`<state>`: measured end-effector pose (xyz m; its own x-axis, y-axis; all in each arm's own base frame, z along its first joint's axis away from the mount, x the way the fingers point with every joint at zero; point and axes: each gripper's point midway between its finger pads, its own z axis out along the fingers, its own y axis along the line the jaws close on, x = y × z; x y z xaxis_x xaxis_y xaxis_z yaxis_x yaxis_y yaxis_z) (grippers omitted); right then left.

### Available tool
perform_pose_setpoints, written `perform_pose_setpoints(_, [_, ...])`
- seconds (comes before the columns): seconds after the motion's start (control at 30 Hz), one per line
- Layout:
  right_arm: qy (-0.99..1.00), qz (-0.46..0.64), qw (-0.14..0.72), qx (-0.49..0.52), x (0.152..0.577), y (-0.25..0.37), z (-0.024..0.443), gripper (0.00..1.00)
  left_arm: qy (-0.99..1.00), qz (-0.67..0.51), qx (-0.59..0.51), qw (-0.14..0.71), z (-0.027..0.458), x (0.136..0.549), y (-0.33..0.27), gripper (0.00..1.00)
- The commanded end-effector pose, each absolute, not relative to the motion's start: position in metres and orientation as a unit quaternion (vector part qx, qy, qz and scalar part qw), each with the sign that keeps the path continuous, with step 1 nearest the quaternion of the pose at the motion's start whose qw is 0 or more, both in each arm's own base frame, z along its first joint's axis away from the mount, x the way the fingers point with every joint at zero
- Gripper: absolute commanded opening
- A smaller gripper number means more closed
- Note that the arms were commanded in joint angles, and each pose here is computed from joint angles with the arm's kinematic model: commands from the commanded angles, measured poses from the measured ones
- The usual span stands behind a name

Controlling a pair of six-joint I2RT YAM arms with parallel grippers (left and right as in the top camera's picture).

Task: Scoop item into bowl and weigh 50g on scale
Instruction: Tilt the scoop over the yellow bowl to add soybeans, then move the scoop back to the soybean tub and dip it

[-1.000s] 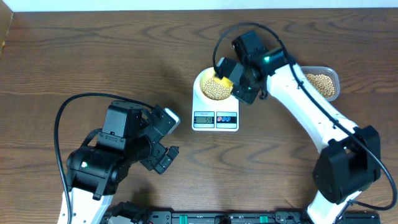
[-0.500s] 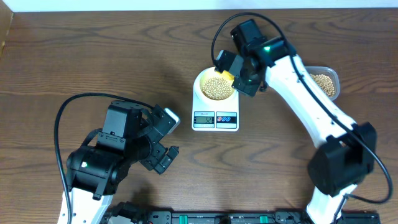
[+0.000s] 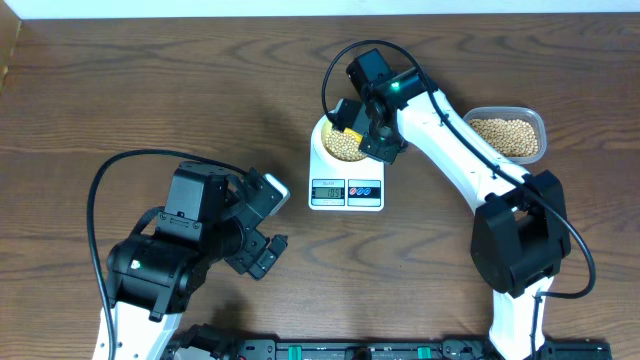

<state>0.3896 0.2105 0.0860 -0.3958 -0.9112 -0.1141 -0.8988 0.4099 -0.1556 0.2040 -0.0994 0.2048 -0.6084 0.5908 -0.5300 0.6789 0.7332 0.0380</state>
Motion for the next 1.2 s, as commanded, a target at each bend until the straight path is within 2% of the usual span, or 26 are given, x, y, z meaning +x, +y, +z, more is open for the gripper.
perform_pose_setpoints(0.0, [0.835,0.005,0.102,-0.540,0.384,0.226,0.093,0.01,0.889,-0.078,0.355,0.278,0.216,0.208,-0.098,0.98])
perform_pose_setpoints(0.43, [0.868,0.113,0.098,-0.473,0.378,0.232,0.103,0.01,0.889,-0.078,0.355,0.278,0.216,0.208,-0.098,0.98])
perform_pose_setpoints(0.63, [0.869,0.225,0.092,-0.431,0.374,0.230,0.115,0.01,0.889,-0.078,0.355,0.278,0.216,0.208,-0.098,0.98])
perform_pose_setpoints(0.8, [0.872,0.255,0.085,-0.409,0.372,0.220,0.121,0.01,0.889,-0.078,0.355,0.278,0.216,0.208,-0.098,0.98])
perform_pose_setpoints(1.17, [0.879,0.293,0.087,-0.366,0.347,0.190,0.188,0.01,0.889,-0.078,0.355,0.278,0.216,0.208,-0.098,0.98])
